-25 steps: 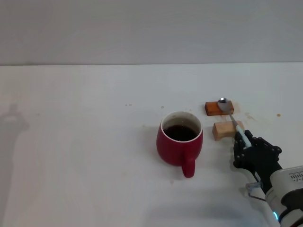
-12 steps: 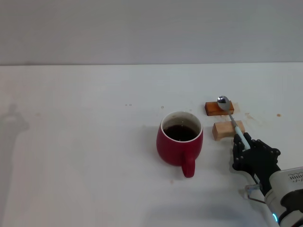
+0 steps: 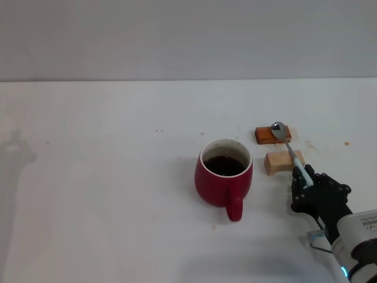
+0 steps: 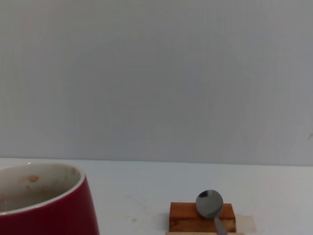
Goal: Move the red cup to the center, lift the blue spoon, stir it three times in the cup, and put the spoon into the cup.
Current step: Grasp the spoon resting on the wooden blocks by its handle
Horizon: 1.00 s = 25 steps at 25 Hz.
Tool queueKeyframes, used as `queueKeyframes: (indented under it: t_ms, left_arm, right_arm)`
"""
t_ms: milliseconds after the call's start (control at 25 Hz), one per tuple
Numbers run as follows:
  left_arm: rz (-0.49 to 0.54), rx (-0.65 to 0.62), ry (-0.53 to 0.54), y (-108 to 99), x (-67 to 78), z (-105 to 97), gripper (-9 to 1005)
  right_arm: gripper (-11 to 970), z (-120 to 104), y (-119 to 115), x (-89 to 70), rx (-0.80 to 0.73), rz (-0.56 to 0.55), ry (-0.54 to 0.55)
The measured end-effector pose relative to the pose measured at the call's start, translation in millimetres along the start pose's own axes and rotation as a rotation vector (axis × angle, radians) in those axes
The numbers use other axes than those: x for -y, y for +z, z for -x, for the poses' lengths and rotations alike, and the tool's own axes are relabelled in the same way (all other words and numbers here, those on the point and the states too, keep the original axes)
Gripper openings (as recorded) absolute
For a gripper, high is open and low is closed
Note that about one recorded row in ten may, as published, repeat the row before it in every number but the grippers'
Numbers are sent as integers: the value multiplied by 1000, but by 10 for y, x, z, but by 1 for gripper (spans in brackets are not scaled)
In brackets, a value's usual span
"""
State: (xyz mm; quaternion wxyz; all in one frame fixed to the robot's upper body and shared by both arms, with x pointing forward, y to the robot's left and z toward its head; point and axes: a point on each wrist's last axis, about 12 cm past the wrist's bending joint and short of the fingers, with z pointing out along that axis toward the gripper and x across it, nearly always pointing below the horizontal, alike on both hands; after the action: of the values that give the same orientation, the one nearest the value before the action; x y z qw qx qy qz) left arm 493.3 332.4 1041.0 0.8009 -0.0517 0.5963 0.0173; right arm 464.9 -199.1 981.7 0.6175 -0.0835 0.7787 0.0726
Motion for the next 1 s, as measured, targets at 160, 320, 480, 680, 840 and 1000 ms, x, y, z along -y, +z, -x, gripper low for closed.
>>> queueKeyframes:
  t_ms: [160,320,480,680,840,1000]
  left_arm:
    - [-2,-1,-1,-1,6,-2,38]
    - [-3,-2,-2,-2,12,-3,38]
    - [-3,-1,-6,-6,21,-4,39]
    - [-6,-3,-6,3,30,-6,39]
    - [-7,-3,-5,8,34,-7,40]
    - [-8,-3,-6,10,37,-6,40]
  right_arm:
    - [162,1,-10,23,5,-9,1]
    - [161,-2,-11,30,4,-9,-2]
    - [160,-16,-19,36,0,-5,-12]
    - [159,0,-13,63,18,-10,-29]
    - [158,17,-13,78,34,-15,-33]
    - [157,36,0,83,46,-16,-37]
